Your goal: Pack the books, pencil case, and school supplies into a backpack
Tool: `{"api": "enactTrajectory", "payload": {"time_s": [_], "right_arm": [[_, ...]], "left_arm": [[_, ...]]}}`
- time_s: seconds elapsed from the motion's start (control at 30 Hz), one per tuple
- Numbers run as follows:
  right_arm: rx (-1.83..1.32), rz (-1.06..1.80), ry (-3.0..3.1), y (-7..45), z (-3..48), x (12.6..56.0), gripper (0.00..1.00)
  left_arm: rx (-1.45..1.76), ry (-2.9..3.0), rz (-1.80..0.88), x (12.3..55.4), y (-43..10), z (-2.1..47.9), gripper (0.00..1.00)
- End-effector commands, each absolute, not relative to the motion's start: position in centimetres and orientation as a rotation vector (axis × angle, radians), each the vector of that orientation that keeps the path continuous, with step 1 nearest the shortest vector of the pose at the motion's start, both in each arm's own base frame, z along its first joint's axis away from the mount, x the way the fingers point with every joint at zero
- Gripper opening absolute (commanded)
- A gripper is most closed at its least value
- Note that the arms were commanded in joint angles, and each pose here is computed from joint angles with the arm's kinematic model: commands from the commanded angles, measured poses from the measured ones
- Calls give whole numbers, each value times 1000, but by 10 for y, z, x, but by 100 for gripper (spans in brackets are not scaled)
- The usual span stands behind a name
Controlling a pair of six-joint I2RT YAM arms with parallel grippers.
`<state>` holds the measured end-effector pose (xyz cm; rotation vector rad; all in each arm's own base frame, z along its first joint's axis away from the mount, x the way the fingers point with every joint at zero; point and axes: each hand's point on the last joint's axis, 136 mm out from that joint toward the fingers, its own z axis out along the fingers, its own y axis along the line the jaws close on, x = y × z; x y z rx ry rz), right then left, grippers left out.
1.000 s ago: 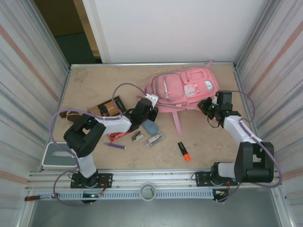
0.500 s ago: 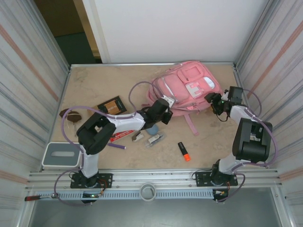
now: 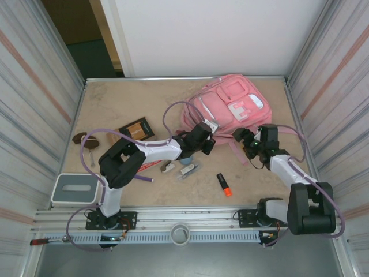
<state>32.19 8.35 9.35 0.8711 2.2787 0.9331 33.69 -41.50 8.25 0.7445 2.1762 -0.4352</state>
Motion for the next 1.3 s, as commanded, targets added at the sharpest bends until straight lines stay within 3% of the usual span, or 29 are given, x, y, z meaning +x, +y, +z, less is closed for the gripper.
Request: {"api": "enactTrajectory", "payload": {"time_s": [0.0,0.1,0.37,0.47,0.57,0.73,0.83,1.07,1.27], "right_arm": [[931,888,2186,84,101,346,77],[949,887,2179,91,92,359,66],[978,775,2180,75,73,361,16],[929,712,2188,63,77,359,10],[786,670,2265,65,82,358,19],[390,417,2318,69,104,338,57],[158,348,2259,77,127,330,67],[-286,179,2119,105,150,333,79],[-694,102,1934,140,147,332,78]], "left_arm": [[726,2133,-495,334,-423,96,0],[719,2129,-497,332,-420,97,0],[724,2110,-462,327,-405,97,0],[721,2117,-450,328,-395,94,0],[726,2128,-461,328,-390,90,0],[748,2133,-517,324,-391,91,0],[757,2135,-592,322,-393,97,0],[778,2138,-853,326,-388,123,0],[794,2145,-902,331,-383,128,0]]}}
